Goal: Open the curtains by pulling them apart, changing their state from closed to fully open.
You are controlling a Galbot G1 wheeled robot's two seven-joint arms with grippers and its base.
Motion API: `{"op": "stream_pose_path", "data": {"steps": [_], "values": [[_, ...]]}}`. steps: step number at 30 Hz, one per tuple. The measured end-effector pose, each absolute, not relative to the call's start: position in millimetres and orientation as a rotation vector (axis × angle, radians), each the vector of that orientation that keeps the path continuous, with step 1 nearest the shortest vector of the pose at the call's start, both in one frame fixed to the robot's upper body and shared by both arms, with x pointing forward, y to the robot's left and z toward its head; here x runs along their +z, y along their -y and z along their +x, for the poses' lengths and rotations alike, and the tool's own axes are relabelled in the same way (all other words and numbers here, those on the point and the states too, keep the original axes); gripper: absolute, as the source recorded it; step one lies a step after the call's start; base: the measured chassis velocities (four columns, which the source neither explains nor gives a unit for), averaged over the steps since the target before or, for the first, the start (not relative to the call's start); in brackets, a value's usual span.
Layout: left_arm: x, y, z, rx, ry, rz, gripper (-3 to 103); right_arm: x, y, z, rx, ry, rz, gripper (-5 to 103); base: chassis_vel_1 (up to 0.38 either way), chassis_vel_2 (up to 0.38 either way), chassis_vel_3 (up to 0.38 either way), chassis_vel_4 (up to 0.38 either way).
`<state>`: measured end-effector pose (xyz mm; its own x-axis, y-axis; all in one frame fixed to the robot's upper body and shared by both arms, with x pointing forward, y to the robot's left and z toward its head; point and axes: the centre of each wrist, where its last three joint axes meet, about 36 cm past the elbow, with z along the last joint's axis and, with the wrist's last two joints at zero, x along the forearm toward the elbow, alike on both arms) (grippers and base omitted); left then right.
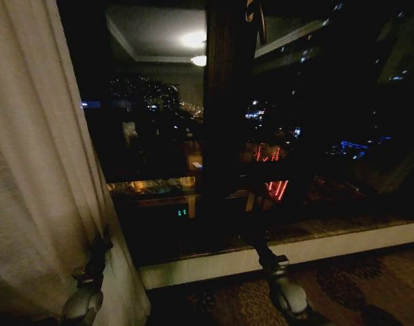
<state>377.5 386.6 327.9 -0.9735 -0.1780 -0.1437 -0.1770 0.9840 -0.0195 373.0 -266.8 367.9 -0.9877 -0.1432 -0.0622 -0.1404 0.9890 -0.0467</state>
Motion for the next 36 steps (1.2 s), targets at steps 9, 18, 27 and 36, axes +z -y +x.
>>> {"op": "stream_pose_path", "data": {"steps": [9, 18, 27, 36], "values": [[324.3, -392.5, 379.2, 0.001, -2.984, -0.281, 0, 367.9, 266.8, 373.0, -0.065, -3.068, -0.219, 100, 0.205, 0.198, -0.19, -0.21], [321.9, -398.5, 378.7, 0.01, -2.983, -0.299, 0, 367.9, 266.6, 372.9, -0.064, -3.068, -0.22, 100, 0.183, 0.222, -0.188, -0.221], [321.6, -397.4, 380.0, 0.005, -2.988, -0.3, 0, 367.9, 266.9, 373.0, -0.065, -3.068, -0.219, 100, -0.016, -0.029, 0.013, 0.028], [322.6, -398.6, 377.8, 0.007, -2.986, -0.307, 0, 367.9, 266.8, 373.0, -0.065, -3.068, -0.219, 100, 0.036, 0.039, -0.028, -0.038]]}}
